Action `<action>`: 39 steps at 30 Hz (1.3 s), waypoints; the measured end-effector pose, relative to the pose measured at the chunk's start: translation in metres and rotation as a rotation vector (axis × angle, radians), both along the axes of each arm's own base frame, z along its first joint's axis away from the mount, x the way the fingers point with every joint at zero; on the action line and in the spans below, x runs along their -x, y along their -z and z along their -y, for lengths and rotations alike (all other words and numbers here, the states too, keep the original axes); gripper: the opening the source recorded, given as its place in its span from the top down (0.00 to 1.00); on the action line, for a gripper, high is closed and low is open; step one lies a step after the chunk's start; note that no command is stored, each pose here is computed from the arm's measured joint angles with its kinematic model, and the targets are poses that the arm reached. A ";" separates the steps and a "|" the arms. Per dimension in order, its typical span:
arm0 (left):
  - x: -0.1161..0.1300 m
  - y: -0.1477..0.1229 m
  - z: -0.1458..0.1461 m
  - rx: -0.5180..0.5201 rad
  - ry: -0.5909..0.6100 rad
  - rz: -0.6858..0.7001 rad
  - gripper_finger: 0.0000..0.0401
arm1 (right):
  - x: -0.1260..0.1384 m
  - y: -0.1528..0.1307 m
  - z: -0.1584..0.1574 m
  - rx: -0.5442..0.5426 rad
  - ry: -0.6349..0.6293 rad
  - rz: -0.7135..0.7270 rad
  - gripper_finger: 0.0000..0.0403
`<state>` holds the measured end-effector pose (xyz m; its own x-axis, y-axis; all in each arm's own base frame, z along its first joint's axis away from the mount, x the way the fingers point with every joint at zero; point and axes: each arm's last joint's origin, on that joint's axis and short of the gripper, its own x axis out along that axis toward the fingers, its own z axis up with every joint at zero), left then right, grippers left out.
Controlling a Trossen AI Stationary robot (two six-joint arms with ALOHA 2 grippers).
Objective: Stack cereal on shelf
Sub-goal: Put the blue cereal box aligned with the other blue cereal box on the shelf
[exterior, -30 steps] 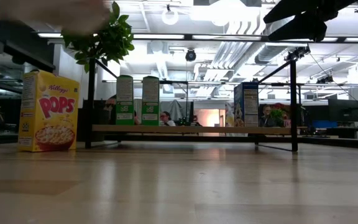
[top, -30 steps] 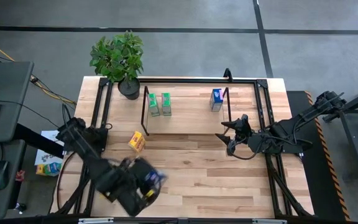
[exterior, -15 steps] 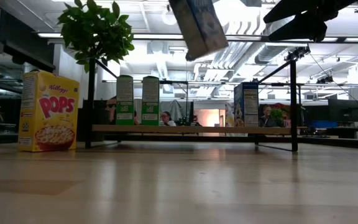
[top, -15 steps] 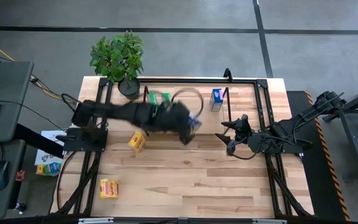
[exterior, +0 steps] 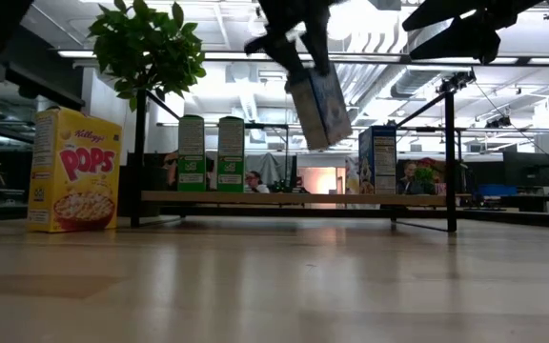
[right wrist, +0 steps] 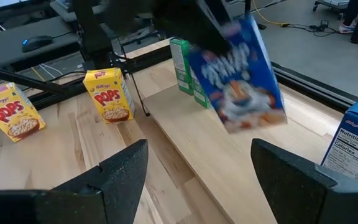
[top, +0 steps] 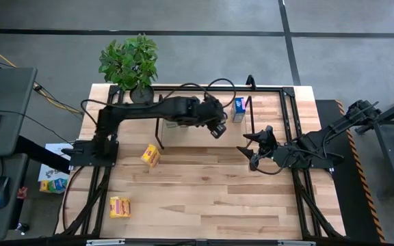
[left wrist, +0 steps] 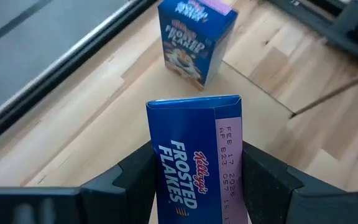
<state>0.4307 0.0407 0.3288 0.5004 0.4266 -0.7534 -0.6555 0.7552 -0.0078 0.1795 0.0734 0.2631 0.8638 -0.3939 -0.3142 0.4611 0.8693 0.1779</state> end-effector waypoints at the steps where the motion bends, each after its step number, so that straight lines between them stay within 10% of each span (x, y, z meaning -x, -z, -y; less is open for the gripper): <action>1: -0.004 0.005 -0.004 0.008 -0.002 -0.002 0.54 | 0.000 0.000 0.000 0.000 -0.001 0.000 0.31; 39: -0.036 0.053 -0.048 0.046 0.051 0.006 0.45 | 0.000 -0.001 -0.001 -0.007 -0.010 0.006 0.31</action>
<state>0.4671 0.0890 0.2753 0.5255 0.3654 -0.7684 -0.6160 0.7864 -0.0473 0.1796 0.0742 0.2638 0.8694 -0.3831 -0.3120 0.4514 0.8726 0.1866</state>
